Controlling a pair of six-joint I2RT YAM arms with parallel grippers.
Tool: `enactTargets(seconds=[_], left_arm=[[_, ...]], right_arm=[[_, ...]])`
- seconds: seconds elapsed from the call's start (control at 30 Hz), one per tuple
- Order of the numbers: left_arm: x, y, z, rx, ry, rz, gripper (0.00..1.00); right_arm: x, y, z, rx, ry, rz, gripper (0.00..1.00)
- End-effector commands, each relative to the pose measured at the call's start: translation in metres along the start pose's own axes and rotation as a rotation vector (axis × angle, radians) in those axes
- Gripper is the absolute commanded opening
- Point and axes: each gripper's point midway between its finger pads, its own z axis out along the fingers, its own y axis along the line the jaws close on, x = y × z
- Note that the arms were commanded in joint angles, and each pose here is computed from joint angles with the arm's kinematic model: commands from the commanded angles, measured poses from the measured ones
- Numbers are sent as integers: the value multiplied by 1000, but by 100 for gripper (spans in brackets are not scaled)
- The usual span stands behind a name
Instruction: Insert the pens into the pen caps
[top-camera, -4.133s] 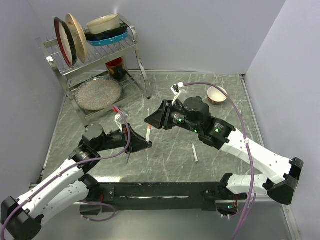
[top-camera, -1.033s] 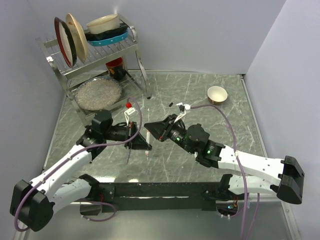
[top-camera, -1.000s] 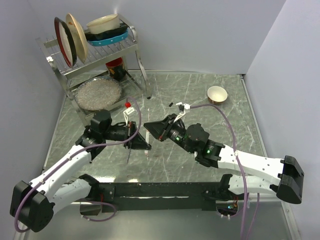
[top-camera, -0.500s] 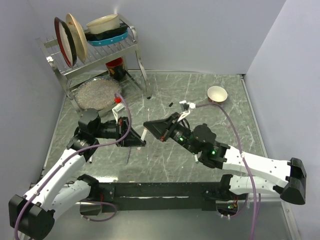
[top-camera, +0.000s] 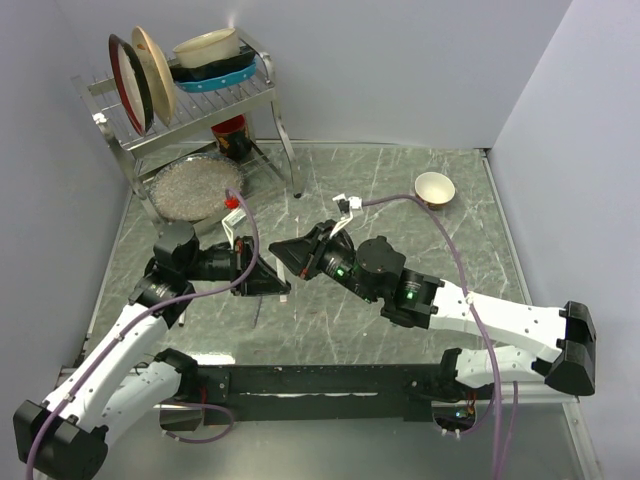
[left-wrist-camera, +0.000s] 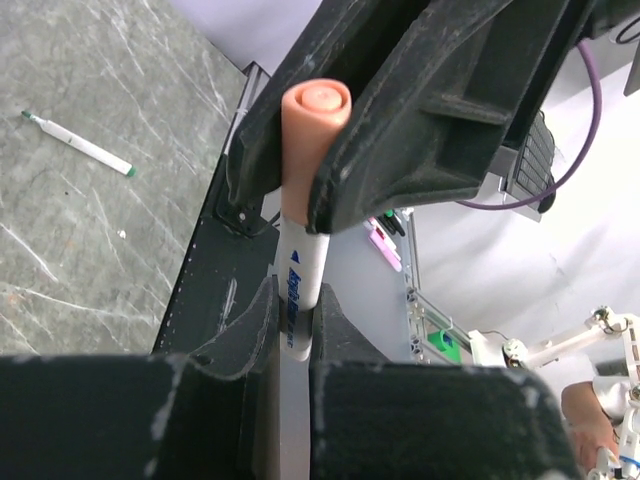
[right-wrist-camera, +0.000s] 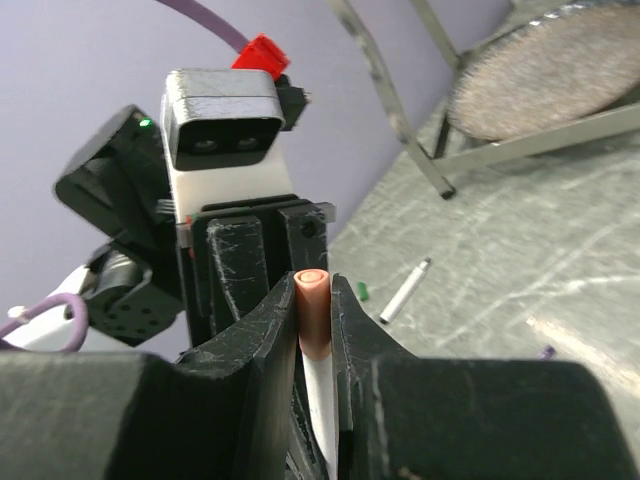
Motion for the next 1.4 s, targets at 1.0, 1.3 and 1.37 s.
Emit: enactTargets(seconds=[1.0, 1.3, 1.37], left_arm=[[-15, 195, -75, -1024, -197, -232, 73], [7, 227, -103, -1240, -269, -400, 75], [8, 230, -109, -1274, -298, -438, 76]], right_arm=[[112, -277, -60, 785, 519, 63, 16], [120, -303, -55, 900, 577, 28, 37], [106, -296, -52, 886, 550, 7, 40]])
